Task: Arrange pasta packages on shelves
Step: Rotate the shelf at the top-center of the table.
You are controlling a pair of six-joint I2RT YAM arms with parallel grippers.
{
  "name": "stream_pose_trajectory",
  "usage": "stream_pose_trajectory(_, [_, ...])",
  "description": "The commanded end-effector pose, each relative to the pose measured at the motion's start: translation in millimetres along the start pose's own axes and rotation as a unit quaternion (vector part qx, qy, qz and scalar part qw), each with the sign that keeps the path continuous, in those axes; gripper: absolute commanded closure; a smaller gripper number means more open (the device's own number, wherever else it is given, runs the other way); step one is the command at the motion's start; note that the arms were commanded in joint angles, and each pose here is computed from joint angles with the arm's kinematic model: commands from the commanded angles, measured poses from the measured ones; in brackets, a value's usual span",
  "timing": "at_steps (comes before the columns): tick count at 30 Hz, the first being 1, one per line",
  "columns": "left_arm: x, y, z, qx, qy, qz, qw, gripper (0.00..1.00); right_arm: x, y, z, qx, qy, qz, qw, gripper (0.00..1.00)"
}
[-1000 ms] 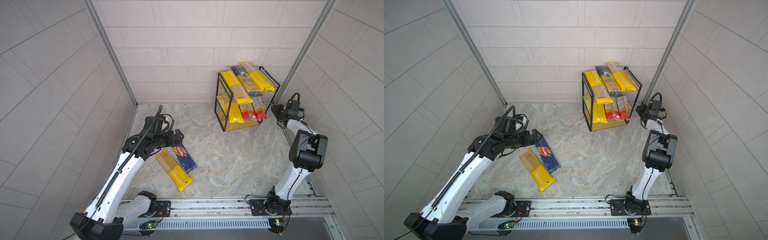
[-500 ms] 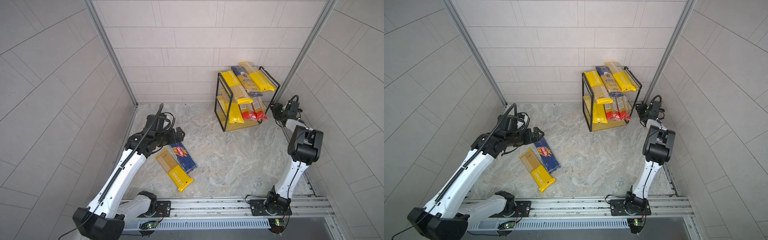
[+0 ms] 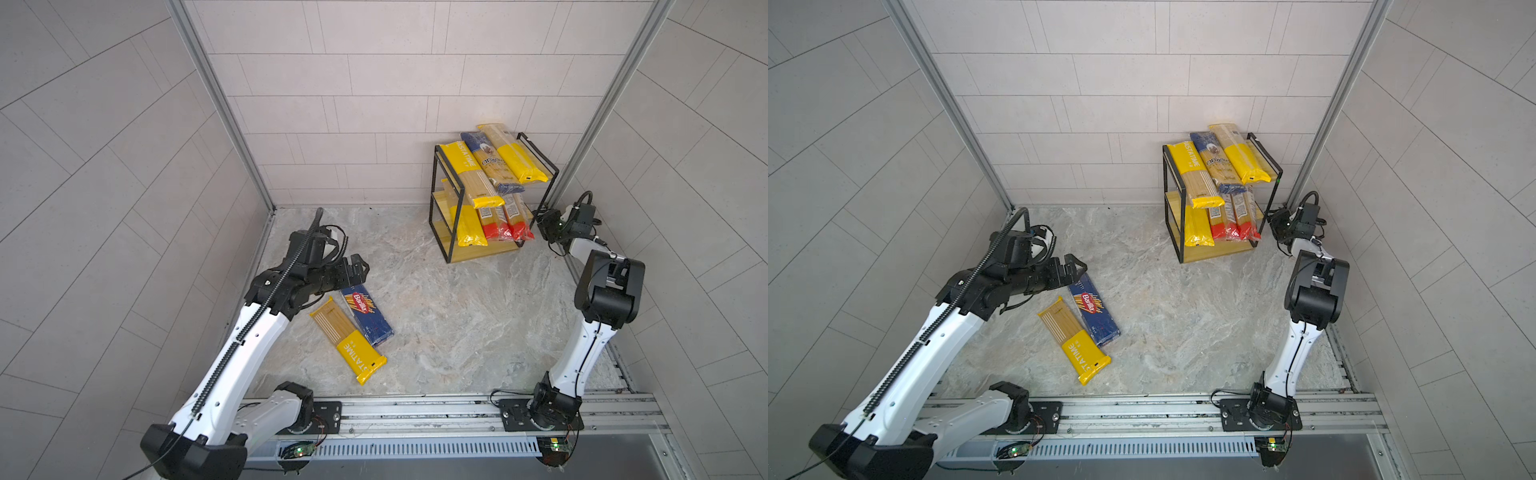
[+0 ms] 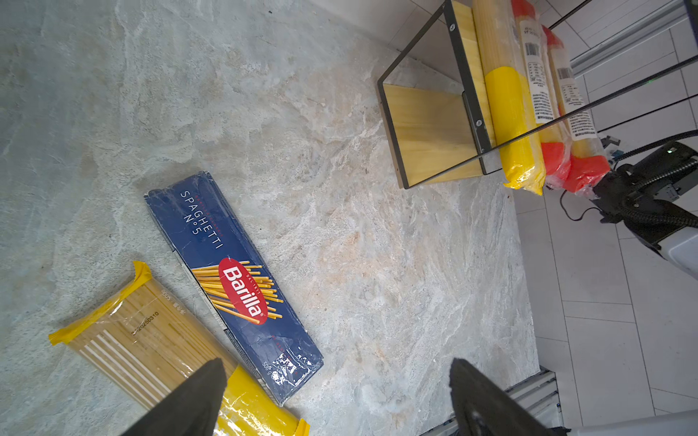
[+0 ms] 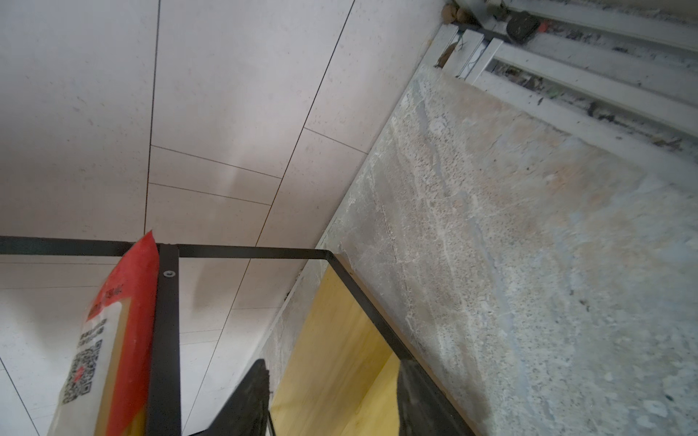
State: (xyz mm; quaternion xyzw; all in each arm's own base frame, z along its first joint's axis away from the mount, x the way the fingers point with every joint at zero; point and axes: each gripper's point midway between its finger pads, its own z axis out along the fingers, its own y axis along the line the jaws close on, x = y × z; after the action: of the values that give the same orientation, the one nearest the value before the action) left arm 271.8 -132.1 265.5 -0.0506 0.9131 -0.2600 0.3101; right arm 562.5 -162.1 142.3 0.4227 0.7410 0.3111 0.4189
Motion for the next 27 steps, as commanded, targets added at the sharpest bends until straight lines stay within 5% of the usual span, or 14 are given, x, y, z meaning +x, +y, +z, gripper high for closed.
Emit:
stream_pose_trajectory(1, [5, -2, -4, 0.005, 0.002, 0.005, 1.000, 0.02, 38, 0, 8, -0.004, 0.056, -0.007, 0.998, 0.50])
stream_pose_trajectory(27, [22, 2, -29, 0.009, -0.010, 0.022, 1.000, 0.02, 135, 24, -6, -0.001, 0.172, -0.086, 0.981, 0.53])
